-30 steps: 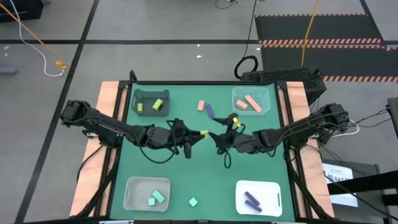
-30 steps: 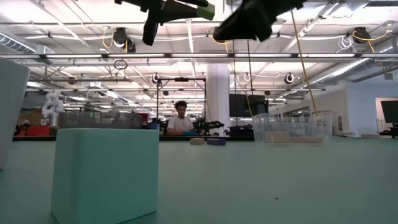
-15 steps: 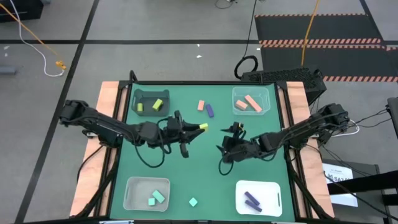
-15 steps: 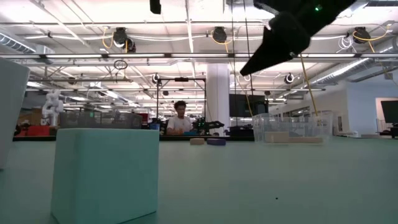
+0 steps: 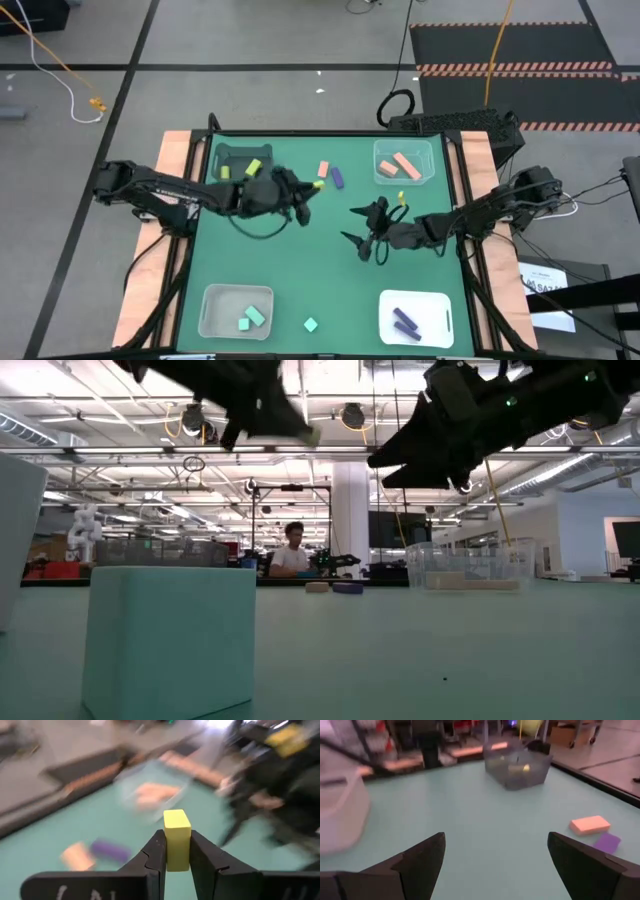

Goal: Sort & place blocks by color
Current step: Put the light green block into the black bin

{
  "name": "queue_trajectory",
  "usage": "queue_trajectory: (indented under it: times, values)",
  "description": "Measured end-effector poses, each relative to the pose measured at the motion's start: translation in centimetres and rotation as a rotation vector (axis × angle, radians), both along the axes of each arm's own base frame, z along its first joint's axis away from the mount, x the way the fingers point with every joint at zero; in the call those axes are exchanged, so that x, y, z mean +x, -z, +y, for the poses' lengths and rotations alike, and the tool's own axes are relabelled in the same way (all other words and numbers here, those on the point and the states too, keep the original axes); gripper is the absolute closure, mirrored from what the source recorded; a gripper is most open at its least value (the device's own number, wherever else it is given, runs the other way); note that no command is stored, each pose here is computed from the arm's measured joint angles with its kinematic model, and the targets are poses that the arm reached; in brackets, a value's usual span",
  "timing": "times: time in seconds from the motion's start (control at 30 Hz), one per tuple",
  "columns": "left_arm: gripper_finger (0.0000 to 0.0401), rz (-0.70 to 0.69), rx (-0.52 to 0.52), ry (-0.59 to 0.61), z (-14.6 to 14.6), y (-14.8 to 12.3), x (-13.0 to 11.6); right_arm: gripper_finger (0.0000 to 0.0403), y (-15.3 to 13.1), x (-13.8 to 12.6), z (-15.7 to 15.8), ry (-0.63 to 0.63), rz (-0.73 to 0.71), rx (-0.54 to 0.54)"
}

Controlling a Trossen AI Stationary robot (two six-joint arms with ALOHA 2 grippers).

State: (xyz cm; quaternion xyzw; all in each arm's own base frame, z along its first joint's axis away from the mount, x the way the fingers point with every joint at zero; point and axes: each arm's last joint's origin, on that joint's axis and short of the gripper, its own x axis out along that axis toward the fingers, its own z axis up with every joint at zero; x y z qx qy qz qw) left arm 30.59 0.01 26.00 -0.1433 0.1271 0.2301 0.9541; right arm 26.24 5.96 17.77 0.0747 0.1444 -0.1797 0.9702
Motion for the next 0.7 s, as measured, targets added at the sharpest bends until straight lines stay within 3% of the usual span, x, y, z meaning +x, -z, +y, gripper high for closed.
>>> queue_trajectory:
  times: [0.13, 0.3, 0.5, 0.7]
  values:
    - [0.0343, 0.130, -0.090, -0.118, 2.7, 0.8, -1.4, 0.0058, 0.3, -0.3, -1.2, 0.046, -0.073, 0.030]
    - [0.0343, 0.278, -0.210, -0.272, 5.3, 1.2, -4.4, 0.0058, 0.9, -0.1, -3.5, 0.077, -0.023, 0.053]
    - [0.0343, 0.483, -0.288, -0.436, 7.7, 2.0, -7.8, 0.0058, 1.4, 0.0, -6.7, 0.110, 0.008, 0.164]
    - [0.0343, 0.534, -0.325, -0.550, 9.8, 2.3, -9.2, 0.0058, 1.6, 0.0, -9.0, 0.163, 0.025, 0.200]
